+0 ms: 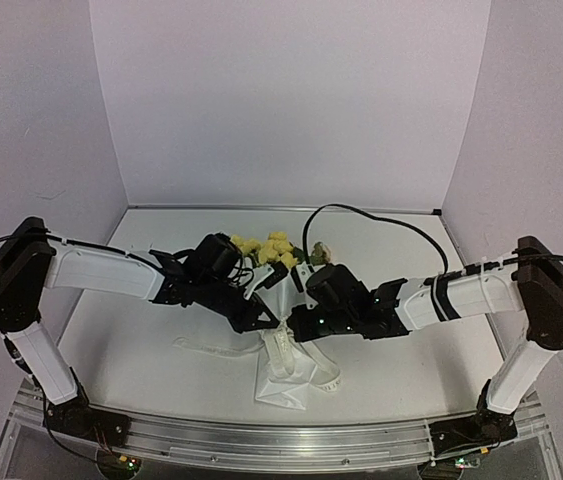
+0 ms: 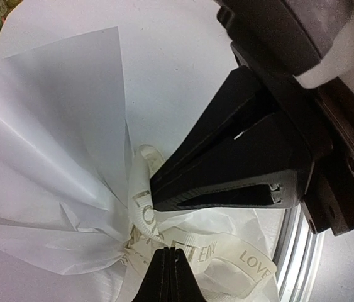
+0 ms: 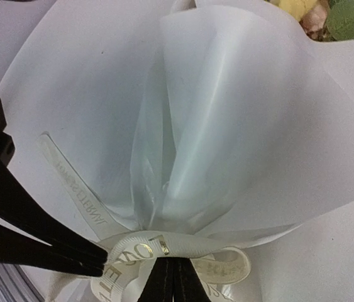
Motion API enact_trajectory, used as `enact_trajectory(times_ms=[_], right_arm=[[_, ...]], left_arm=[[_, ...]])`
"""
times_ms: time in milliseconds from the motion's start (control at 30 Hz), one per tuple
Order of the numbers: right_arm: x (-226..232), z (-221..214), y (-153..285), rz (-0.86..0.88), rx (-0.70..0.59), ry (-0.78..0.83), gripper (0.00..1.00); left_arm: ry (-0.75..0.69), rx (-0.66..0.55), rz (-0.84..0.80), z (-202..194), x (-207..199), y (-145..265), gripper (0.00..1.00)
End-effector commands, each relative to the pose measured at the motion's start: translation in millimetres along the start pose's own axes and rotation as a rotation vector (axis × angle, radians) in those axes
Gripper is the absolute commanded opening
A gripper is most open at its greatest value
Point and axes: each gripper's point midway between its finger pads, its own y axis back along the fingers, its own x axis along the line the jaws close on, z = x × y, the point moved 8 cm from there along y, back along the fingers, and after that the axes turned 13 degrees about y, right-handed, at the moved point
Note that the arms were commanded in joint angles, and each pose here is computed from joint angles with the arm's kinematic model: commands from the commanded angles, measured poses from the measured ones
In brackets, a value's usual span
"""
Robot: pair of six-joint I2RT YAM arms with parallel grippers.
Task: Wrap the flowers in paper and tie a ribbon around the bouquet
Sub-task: Cross the half-tied ribbon over the folded bouquet.
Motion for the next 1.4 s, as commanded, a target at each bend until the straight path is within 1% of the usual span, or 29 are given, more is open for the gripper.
enact_trajectory(times_ms=[0, 333, 433, 667, 767, 900, 1033, 1200, 1367], right_arm=[[2, 13, -5, 0.028, -0.090, 0.029, 0.00], [8, 9, -17, 0.111, -0.146, 0.102, 0.00], [9, 12, -19, 0.121, -0.174, 0.109, 0.00], [4, 9, -20, 0.082, -0.182, 0.114, 0.00], [2, 6, -19, 0.076, -0.184, 0.093, 0.00], [5, 2, -18, 0.120, -0.171, 0.063, 0.00], [4, -2, -16, 0.123, -0.169, 0.052, 0.00], [6, 1, -17, 0.134, -0.175, 0.055, 0.00], [5, 10, -22, 0.096, -0.211, 0.080, 0.00]], left_arm=[[-0.046, -0.070, -0.067, 12, -17, 16, 0.00], [-0.011, -0.097, -0.058, 12, -15, 16, 0.00], [-0.001, -0.141, -0.054, 17, -16, 18, 0.00], [0.041, -0.151, -0.049, 12, -11, 14, 0.00], [0.048, -0.196, -0.017, 13, -9, 19, 0.00], [0.052, -0.266, 0.034, 18, -8, 28, 0.00], [0.050, -0.306, 0.060, 20, -7, 33, 0.00], [0.042, -0.295, 0.032, 19, -9, 32, 0.00], [0.028, -0.271, -0.015, 14, -13, 31, 0.00]])
